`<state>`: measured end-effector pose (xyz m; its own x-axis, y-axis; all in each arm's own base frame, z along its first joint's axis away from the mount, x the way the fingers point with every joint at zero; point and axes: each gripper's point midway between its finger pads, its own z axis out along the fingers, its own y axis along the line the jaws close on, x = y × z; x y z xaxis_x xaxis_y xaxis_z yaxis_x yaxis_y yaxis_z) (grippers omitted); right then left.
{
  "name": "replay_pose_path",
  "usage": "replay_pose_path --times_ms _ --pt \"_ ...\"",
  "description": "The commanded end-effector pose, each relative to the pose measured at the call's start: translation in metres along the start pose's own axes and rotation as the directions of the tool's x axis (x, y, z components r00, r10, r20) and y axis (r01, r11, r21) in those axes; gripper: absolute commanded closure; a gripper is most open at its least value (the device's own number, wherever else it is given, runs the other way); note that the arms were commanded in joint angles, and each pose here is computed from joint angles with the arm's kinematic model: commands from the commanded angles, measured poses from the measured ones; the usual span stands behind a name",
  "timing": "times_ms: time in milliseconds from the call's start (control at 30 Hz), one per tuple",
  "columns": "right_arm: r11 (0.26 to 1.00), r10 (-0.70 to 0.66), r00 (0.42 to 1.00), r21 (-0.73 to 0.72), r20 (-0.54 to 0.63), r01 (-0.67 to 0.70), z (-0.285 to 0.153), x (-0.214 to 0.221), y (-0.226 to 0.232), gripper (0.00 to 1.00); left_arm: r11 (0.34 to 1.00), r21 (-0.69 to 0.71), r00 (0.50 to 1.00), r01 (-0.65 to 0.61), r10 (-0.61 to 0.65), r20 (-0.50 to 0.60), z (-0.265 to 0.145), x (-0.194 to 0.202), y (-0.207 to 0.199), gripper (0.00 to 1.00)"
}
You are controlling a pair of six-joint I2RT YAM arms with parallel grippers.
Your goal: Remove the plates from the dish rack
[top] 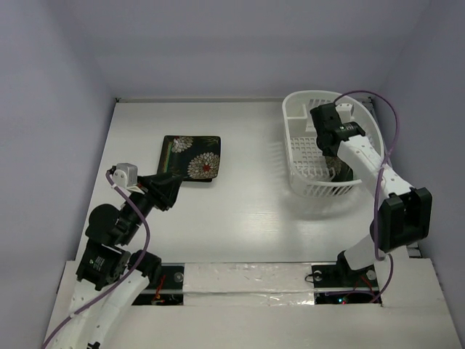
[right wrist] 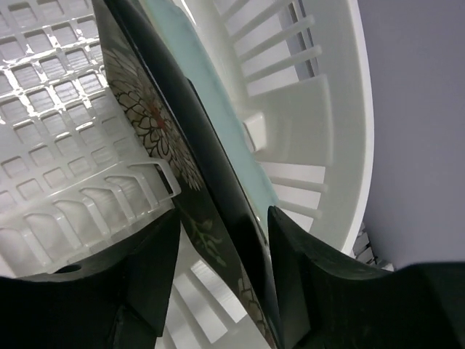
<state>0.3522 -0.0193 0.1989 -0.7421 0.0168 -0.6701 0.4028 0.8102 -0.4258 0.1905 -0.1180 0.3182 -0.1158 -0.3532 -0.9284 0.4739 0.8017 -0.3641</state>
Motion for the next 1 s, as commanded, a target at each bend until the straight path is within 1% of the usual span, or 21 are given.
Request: replay_pose_path --times_ms 0,100,133,200,233,300,333,467,500,533,833,967 --pt "1.000 0.017 0.999 0.025 0.042 -0.018 -0.004 -0.023 -0.008 0.44 0.999 0.031 0.996 -0.017 0.014 0.084 -0.007 -0.029 -0.012 0.62" --pt "0.999 0.006 0.999 0.038 0.038 -0.007 -0.002 -0.025 -0.008 0.54 0.999 0.042 0.996 -0.017 0.013 0.087 -0.008 -0.029 -0.014 0.62" --pt "0.999 0.008 0.999 0.044 0.041 -0.010 -0.003 -0.026 -0.009 0.61 0.999 0.044 0.996 -0.017 0.013 0.087 -0.008 -0.029 -0.015 0.62" --pt "0.999 0.015 0.999 0.049 0.052 -0.018 -0.006 -0.028 -0.013 0.67 0.999 0.045 0.996 -0.017 0.013 0.087 -0.008 -0.029 -0.015 0.62" --pt "0.998 0.015 0.998 0.052 0.060 -0.018 -0.008 -0.030 -0.016 0.73 0.998 0.055 0.996 -0.016 0.012 0.083 -0.008 -0.028 -0.017 0.62" --pt "0.999 0.024 0.997 0.046 0.075 -0.027 -0.013 -0.034 -0.020 0.74 0.998 0.056 0.996 -0.017 0.012 0.086 -0.008 -0.029 -0.017 0.62" --pt "0.999 0.026 0.996 0.039 0.082 -0.030 -0.015 -0.036 -0.021 0.80 0.998 0.057 0.996 -0.017 0.012 0.087 -0.008 -0.029 -0.017 0.62" --pt "0.999 0.025 0.994 0.035 0.103 -0.029 -0.024 -0.045 -0.028 0.96 0.998 0.052 0.996 -0.018 0.013 0.089 -0.008 -0.030 -0.017 0.61" --pt "0.999 0.025 0.994 0.034 0.106 -0.029 -0.025 -0.047 -0.030 0.97 0.999 0.051 0.996 -0.018 0.013 0.091 -0.008 -0.030 -0.017 0.61" --pt "0.999 0.019 0.993 0.039 0.112 -0.023 -0.027 -0.049 -0.033 1.00 0.999 0.049 0.996 -0.018 0.013 0.094 -0.007 -0.031 -0.016 0.61" --pt "0.998 -0.014 0.985 0.060 0.172 0.004 -0.043 -0.060 -0.042 1.00 0.999 0.045 0.997 -0.015 0.011 0.082 -0.004 -0.028 -0.015 0.61" --pt "0.997 -0.039 0.977 0.066 0.212 0.025 -0.058 -0.067 -0.041 1.00 0.999 0.049 0.997 -0.015 0.011 0.079 -0.004 -0.027 -0.015 0.61"
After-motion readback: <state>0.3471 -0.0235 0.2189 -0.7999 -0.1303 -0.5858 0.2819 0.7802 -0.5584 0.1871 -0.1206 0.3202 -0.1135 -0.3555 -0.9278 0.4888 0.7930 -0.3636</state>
